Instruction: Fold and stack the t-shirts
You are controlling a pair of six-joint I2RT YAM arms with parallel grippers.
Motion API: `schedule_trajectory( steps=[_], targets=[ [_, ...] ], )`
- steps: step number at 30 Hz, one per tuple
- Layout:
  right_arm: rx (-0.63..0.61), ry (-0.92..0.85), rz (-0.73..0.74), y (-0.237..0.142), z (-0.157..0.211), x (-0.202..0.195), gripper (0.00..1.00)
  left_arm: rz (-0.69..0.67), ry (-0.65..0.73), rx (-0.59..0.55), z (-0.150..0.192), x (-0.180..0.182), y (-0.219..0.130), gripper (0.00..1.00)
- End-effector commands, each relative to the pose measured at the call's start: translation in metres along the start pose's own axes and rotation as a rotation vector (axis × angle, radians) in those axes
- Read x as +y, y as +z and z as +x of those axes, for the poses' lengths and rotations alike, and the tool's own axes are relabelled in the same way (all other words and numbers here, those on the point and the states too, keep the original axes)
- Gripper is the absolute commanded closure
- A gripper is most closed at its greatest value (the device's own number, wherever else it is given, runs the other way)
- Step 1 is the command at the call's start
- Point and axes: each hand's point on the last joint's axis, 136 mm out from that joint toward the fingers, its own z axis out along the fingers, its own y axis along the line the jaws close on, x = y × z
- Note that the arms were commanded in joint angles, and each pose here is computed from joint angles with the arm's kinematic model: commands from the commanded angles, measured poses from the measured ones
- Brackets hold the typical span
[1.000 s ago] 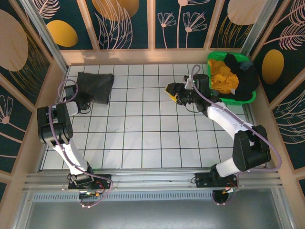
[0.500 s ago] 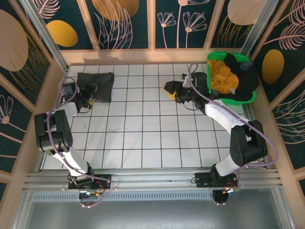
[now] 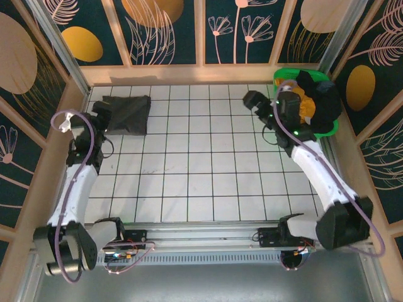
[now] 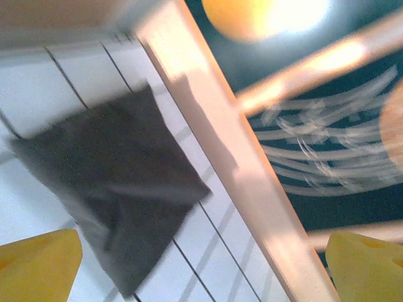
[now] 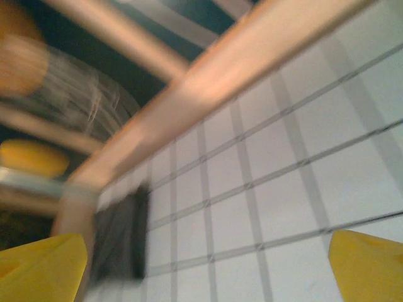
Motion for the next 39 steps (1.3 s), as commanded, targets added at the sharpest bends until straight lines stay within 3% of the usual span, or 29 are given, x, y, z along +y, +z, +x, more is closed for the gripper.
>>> schedule_trajectory(
  steps=[1,5,9,12,16,18,21,23,25,30,35,36,38,39],
  targets=[
    [-0.282,-0.178,0.39,-0.037,-0.03,-0.085,0.01,-0.242,0.089,-0.244,-0.029,0.059,-0.02,0.01],
    [-0.469,-0.364,0.499,-0.062,-0.017,-0.137,0.01,-0.14,0.42,-0.3,-0.023,0.059,-0.025,0.01],
    [-0.356,-0.523,0.575,-0.049,0.026,-0.186,0.01,-0.163,0.643,-0.164,0.018,0.094,-0.005,0.01],
    [-0.279,-0.546,0.579,-0.035,0.051,-0.211,0.01,-0.148,0.694,-0.09,0.043,0.112,0.009,0.01],
    [-0.266,-0.57,0.505,-0.013,0.063,-0.217,0.01,-0.139,0.745,-0.083,0.058,0.126,0.03,0.01],
    [-0.256,-0.621,0.444,0.003,0.06,-0.208,0.01,-0.085,0.811,-0.07,0.062,0.111,0.046,0.01],
    [-0.312,-0.636,0.355,0.02,0.045,-0.196,0.01,-0.017,0.82,-0.104,0.061,0.093,0.065,0.01],
    [-0.31,-0.643,0.363,0.032,0.039,-0.202,0.01,-0.025,0.792,-0.065,0.065,0.093,0.079,0.01],
    [-0.299,-0.579,0.39,0.033,0.035,-0.219,0.01,0.035,0.811,-0.071,0.07,0.085,0.074,0.01],
    [-0.368,-0.579,0.297,0.012,0.039,-0.21,0.01,0.124,0.764,-0.247,0.056,0.085,0.025,0.01],
    [-0.452,-0.579,0.265,-0.004,0.042,-0.211,0.01,0.209,0.846,-0.218,0.079,0.078,0.024,0.01],
    [-0.409,-0.565,0.283,0.003,0.043,-0.215,0.01,0.246,0.857,-0.236,0.084,0.075,0.024,0.01],
    [-0.383,-0.556,0.266,0.008,0.043,-0.217,0.01,0.179,0.88,-0.157,0.091,0.082,0.038,0.01],
    [-0.386,-0.56,0.264,0.008,0.044,-0.217,0.01,0.202,0.878,-0.207,0.087,0.075,0.035,0.01]
  ],
)
